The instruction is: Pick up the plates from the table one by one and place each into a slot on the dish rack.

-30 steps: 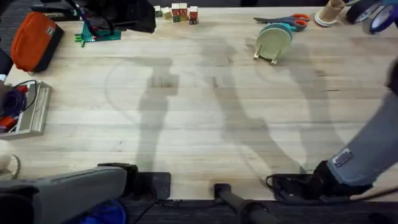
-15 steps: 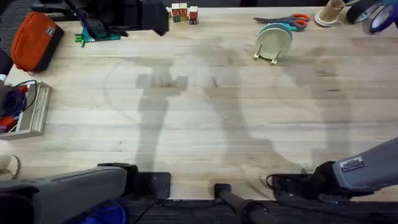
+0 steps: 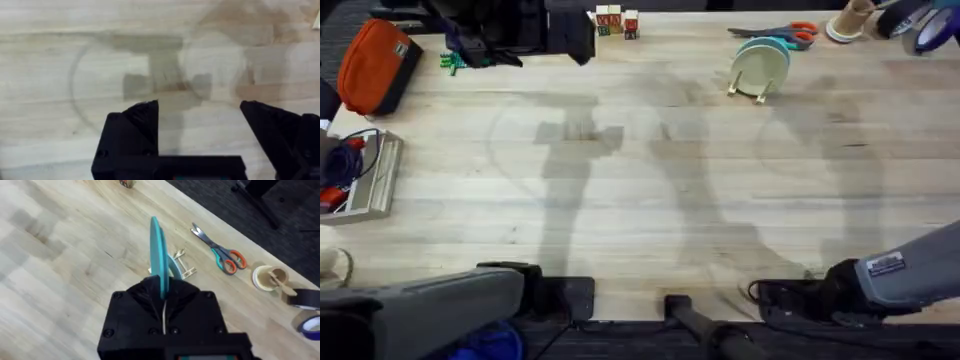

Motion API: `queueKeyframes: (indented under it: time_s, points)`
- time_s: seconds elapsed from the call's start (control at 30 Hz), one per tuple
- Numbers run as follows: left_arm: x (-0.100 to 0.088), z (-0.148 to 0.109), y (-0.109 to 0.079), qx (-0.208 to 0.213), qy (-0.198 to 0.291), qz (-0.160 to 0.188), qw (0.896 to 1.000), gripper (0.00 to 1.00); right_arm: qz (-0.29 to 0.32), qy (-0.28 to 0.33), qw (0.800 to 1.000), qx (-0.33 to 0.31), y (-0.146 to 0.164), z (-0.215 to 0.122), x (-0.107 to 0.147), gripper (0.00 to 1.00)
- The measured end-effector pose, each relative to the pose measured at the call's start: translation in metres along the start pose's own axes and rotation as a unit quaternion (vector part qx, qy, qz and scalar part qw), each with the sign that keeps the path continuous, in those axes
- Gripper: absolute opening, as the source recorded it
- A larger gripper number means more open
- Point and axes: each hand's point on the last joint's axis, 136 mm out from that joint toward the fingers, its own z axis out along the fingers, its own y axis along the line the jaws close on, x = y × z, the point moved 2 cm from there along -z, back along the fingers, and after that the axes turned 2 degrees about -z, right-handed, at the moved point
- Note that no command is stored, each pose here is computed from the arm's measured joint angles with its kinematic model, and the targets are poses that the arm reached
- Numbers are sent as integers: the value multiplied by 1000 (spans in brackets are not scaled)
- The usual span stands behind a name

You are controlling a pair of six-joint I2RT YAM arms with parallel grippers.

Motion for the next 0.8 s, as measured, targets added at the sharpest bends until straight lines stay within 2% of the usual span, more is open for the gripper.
queueKeyframes:
  time_s: [0.13,0.33,0.53,0.73,0.8]
  points:
    - [14,0,1,-3,30,-3,1000,995,-12,-7,1000,5,-3,0,-3,31]
    - [48,-5,5,-12,106,-11,994,994,-60,-9,998,10,-4,0,-4,31]
    - [85,-17,8,-21,192,-20,981,994,-143,-5,990,7,-3,0,-3,31]
    - [116,-32,10,-29,265,-28,963,994,-172,-2,985,9,-4,0,-2,31]
    - [117,-33,10,-30,267,-28,963,995,-177,-1,984,9,-4,0,-2,31]
